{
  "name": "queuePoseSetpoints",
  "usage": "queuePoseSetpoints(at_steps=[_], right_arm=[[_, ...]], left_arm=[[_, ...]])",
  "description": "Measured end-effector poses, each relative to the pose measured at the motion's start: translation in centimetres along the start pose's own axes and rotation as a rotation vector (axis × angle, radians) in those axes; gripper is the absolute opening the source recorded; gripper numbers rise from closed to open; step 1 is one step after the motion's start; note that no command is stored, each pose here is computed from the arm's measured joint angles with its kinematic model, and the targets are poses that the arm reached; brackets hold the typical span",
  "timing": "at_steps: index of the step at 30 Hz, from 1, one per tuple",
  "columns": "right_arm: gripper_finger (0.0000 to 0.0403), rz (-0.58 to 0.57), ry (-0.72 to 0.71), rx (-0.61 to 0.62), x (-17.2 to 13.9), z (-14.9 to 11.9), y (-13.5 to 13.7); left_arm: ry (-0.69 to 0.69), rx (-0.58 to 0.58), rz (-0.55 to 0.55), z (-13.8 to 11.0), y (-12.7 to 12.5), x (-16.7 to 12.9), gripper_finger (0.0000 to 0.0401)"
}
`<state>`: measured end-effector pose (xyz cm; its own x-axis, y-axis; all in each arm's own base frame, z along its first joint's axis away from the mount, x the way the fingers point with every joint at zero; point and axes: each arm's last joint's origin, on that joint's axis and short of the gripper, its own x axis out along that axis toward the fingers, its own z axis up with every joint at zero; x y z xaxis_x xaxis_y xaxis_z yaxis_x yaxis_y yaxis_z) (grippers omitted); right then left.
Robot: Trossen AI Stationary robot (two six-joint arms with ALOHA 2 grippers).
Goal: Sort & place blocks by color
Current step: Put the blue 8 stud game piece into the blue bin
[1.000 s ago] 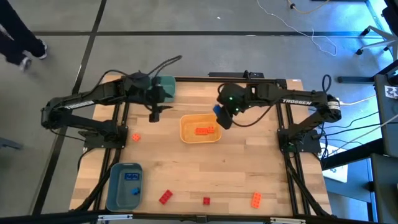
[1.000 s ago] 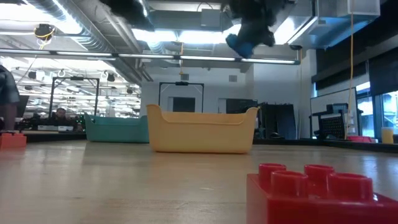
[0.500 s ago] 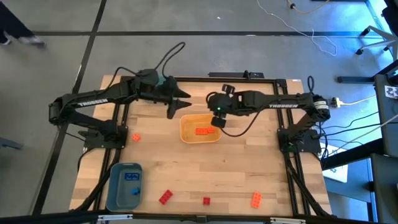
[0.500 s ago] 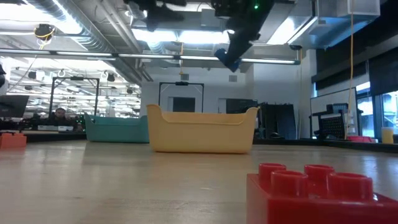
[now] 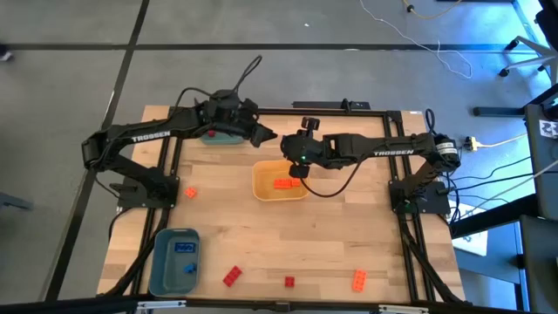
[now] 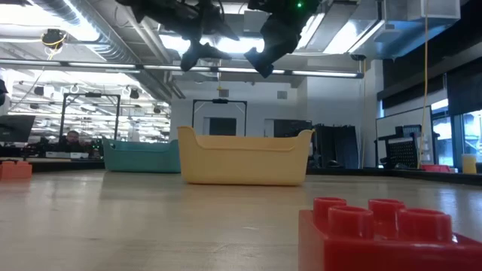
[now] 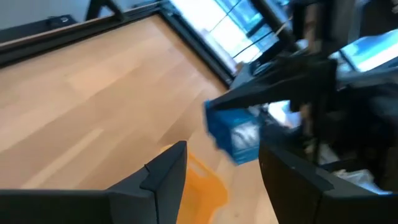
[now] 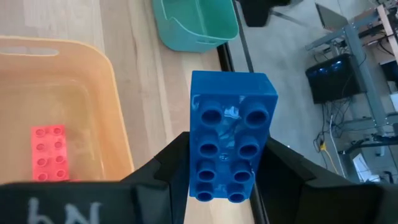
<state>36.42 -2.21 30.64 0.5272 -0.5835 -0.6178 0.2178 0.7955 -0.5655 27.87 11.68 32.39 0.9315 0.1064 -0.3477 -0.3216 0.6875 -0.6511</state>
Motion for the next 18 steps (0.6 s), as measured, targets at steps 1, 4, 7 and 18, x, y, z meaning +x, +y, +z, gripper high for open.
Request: queuePoseSetpoints(at_steps=[1,4,7,18], right_arm=[[0.0143,0.002,0.000,0.000,0.00,0.00,0.01],[0.0143,0.001,-0.002,0.000,0.00,0.02,0.00],[0.0143,0.013,-0.005,-0.001,0.00,0.03,0.03],[0.0143,0.029,-0.007,-0.002,0.05,0.01,0.01]], left_arm=[[-0.004,-0.004,-0.017,0.08,-0.08,0.07,0.0192],[-0.008,-0.008,-0.033,0.11,-0.25,0.13,0.0192],[-0.011,-0.004,-0.034,-0.04,-0.49,0.21,0.0192],[-0.059,0.035,0.037,-0.50,-1.02,0.47,0.0192]])
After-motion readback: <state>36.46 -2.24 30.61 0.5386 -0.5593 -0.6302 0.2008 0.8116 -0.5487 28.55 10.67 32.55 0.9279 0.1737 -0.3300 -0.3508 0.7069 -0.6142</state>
